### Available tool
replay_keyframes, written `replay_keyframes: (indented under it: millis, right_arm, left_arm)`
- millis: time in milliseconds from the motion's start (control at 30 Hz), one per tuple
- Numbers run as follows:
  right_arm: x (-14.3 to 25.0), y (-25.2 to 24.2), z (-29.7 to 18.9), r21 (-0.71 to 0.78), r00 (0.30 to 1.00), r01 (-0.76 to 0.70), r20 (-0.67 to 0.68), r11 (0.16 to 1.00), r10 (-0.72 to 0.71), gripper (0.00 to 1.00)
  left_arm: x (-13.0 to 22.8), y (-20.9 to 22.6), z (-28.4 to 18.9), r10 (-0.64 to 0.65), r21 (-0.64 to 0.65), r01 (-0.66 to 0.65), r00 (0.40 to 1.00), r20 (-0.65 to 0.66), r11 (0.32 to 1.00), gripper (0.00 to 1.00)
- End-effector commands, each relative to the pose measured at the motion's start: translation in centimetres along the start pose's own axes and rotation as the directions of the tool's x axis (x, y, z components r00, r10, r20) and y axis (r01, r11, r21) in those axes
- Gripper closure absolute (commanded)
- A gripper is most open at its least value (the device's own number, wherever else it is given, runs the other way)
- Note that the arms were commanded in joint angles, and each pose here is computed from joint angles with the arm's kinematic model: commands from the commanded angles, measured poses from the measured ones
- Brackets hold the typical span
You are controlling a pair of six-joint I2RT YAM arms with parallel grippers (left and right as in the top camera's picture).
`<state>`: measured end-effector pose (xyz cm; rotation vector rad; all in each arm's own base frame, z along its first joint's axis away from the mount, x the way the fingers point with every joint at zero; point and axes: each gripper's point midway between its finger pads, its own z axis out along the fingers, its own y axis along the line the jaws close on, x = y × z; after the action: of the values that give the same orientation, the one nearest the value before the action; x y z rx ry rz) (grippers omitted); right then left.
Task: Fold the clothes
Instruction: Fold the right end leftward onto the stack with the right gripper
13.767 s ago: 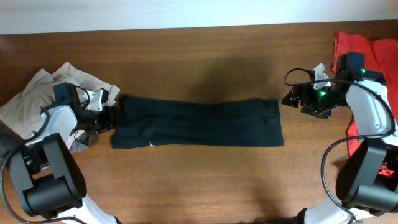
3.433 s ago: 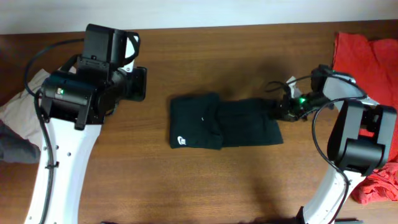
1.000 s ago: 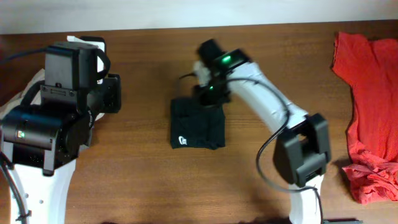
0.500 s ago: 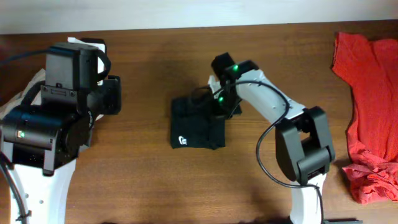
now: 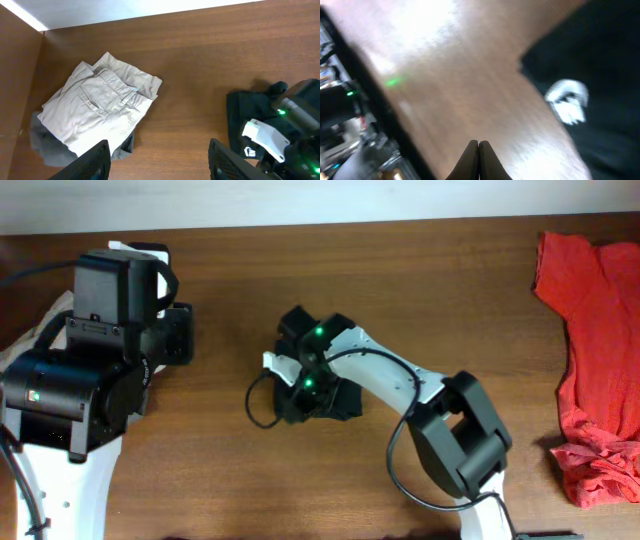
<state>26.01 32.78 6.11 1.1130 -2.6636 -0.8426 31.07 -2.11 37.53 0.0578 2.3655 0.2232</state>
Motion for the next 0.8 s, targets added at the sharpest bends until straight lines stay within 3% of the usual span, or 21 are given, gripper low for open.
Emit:
replay_keyframes:
  millis: [0, 267, 400, 467, 767]
  right_arm:
    - [-1.3, -4.2, -6.1, 0.188, 0.985, -0.119, 0.147, 0.975, 0.092, 0.96]
    - [0.1, -12.1, -9.7, 0.179, 0.911, -0.380, 0.244, 0.907, 0.334, 0.96]
    - [0.3, -14.0, -8.7, 0.170, 0.893, -0.425, 0.242, 0.889, 0.380, 0.96]
    - [0.0, -14.3, -7.8, 0.167, 0.887, -0.437, 0.241, 0.884, 0.393, 0.96]
    - [-1.6, -13.6, -3.8, 0.147, 0.894, -0.428, 0.213, 0.892, 0.395, 0.96]
  left_arm:
    - [-0.3, 0.9, -0.9, 0.005, -0.033, -0.004, 1.000, 0.025, 0.999, 0.37]
    - [-0.2, 0.9, -0.9, 0.005, -0.033, -0.005, 1.000, 0.022, 0.999, 0.37]
    - [0.0, 0.9, -0.9, 0.007, -0.033, -0.007, 1.000, 0.015, 0.999, 0.36]
    - [0.1, 0.9, -0.9, 0.009, -0.033, -0.009, 1.000, 0.010, 0.999, 0.31]
    - [0.9, 0.9, -0.9, 0.019, -0.031, -0.019, 1.000, -0.021, 0.999, 0.29]
